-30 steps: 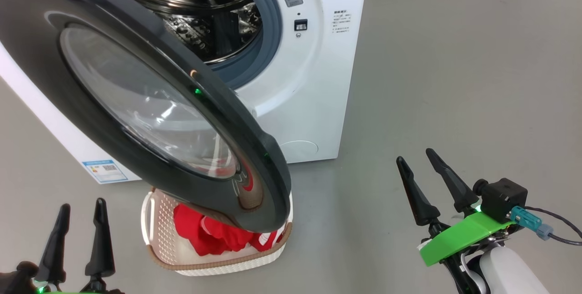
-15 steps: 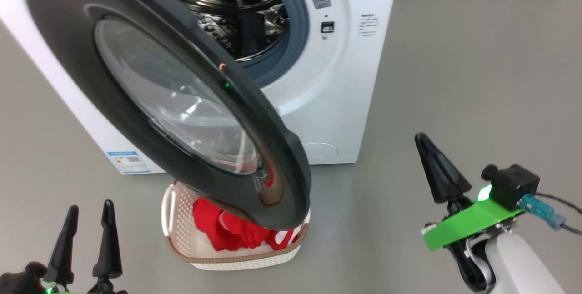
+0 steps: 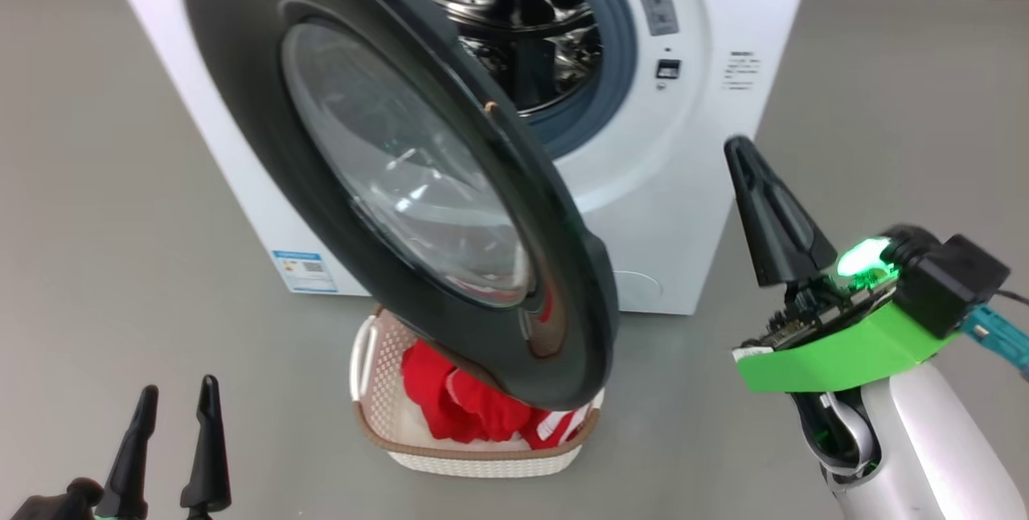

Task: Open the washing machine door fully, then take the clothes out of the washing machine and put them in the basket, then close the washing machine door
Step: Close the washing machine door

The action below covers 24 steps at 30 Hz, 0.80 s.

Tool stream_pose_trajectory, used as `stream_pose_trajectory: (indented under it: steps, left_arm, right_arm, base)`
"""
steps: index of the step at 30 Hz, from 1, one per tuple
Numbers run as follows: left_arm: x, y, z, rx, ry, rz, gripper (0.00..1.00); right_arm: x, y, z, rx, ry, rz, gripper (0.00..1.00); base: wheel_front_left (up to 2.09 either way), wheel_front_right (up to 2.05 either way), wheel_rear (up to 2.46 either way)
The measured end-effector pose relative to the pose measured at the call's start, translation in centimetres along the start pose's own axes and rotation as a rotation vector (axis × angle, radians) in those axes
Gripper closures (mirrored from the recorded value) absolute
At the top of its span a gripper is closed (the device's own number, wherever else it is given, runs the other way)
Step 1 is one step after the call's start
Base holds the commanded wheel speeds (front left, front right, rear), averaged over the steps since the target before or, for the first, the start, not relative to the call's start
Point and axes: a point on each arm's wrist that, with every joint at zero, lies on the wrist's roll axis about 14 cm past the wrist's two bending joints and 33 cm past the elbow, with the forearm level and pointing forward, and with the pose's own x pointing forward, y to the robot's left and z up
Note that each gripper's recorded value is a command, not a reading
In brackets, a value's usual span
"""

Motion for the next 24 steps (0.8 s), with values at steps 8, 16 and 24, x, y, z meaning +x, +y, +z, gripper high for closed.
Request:
stream_pose_trajectory:
  steps: [8, 16, 24]
  left_arm:
    - [-1.5, 1.5, 0.8, 0.005, -0.019, 0.051, 0.0]
    - [-2.6, 2.5, 1.1, 0.007, -0.03, 0.087, 0.0]
    - [-3.4, 3.5, 1.5, 0.002, -0.042, 0.126, 0.0]
  right_arm:
    - [2.0, 6.5, 2.8, 0.078, -0.108, 0.188, 1.0]
    - [1.1, 13.1, 0.7, 0.139, -0.038, 0.384, 1.0]
    - [-0.8, 13.5, -5.6, 0.128, 0.166, 0.407, 1.0]
  base:
    - [0.0, 0.0, 0.0]
    - [0.0, 0.0, 0.0]
    - [0.0, 0.0, 0.0]
